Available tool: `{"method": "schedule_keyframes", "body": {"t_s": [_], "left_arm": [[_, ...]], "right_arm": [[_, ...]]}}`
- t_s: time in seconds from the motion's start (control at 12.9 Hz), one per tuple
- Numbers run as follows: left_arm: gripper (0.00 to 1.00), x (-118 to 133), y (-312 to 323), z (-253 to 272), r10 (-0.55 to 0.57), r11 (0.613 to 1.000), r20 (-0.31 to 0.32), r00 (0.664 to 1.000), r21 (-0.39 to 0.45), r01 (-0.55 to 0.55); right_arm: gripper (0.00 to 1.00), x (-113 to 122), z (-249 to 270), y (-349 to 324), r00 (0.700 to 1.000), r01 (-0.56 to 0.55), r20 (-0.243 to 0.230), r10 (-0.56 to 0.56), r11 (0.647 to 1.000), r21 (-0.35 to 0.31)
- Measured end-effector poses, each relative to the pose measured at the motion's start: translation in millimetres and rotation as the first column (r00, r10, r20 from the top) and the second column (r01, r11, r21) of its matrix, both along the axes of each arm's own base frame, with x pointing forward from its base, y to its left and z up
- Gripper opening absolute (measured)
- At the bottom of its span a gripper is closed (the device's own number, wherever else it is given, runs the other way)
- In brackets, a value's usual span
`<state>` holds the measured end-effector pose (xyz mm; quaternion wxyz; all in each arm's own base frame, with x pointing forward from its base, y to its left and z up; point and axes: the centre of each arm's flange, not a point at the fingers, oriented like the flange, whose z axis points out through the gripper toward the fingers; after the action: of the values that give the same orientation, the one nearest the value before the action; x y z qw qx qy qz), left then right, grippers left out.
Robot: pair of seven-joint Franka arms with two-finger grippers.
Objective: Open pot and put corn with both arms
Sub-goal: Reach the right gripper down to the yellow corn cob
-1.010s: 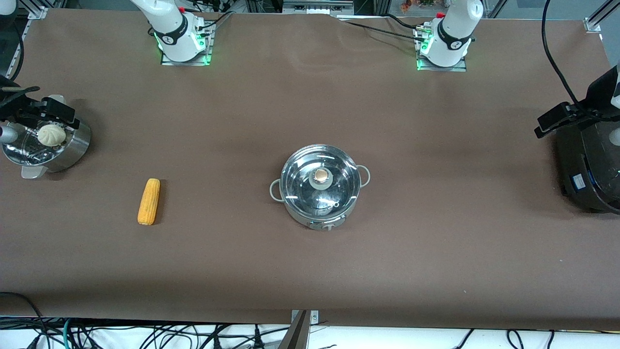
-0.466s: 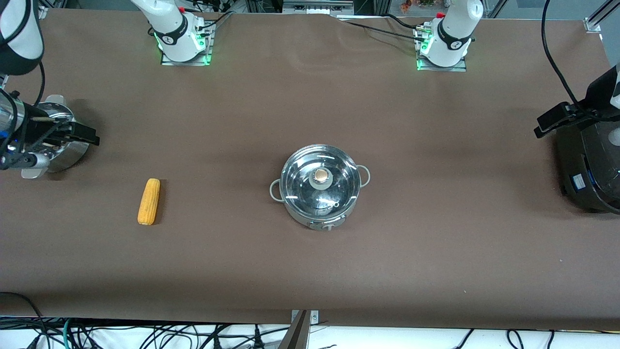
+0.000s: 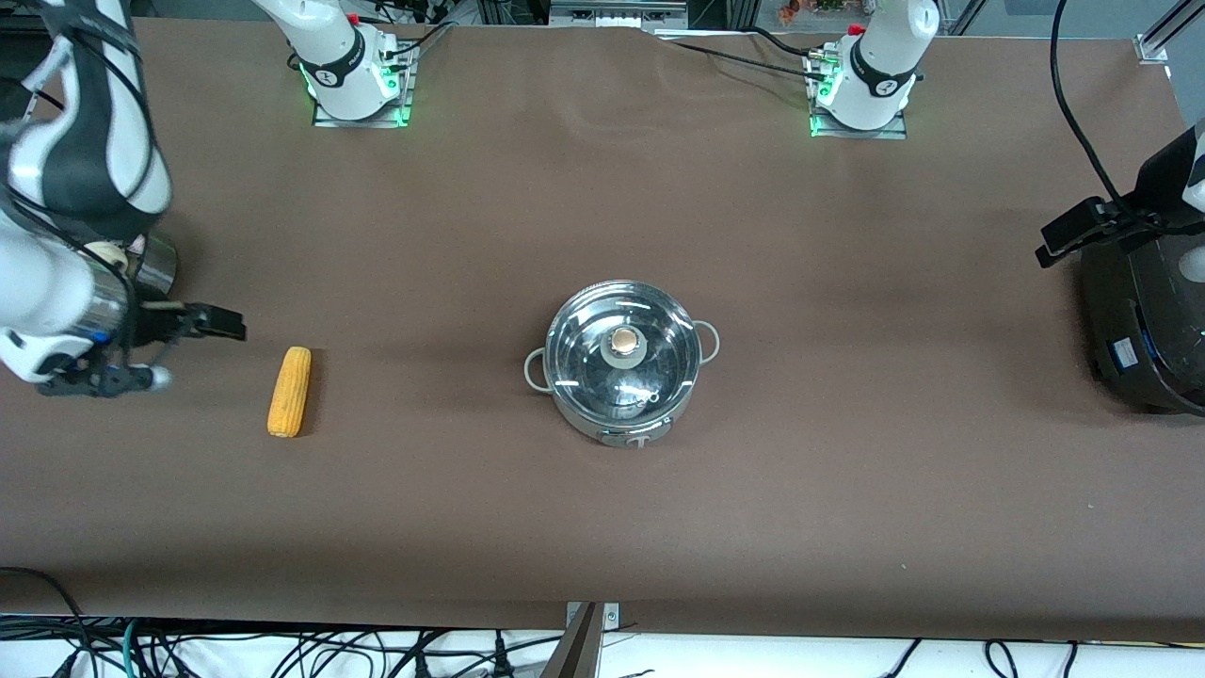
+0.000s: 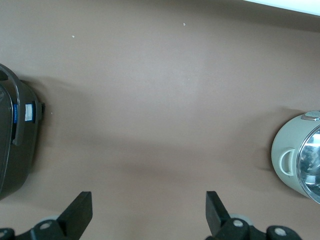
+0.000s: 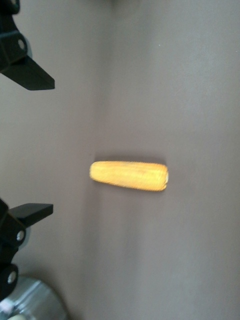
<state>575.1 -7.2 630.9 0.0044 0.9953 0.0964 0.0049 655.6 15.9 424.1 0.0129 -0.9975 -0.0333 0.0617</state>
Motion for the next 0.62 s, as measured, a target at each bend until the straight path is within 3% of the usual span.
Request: {"method": "schedule_keyframes", "body": {"t_s": [0.31, 0.62], "left_arm": [[1.00, -7, -2, 1, -0.004, 1.000, -0.051, 0.999, 0.001, 0.004], [1.00, -8, -6, 0, -0.013, 1.000, -0.059, 0.998, 0.000, 0.013]], "right_arm": [[1.00, 18, -76, -6, 1.000, 0.011, -0.029, -0.011, 1.000, -0.001], [1.00, 24, -128, -22, 0.999, 0.034, -0.015, -0.034, 0.999, -0.003]]}}
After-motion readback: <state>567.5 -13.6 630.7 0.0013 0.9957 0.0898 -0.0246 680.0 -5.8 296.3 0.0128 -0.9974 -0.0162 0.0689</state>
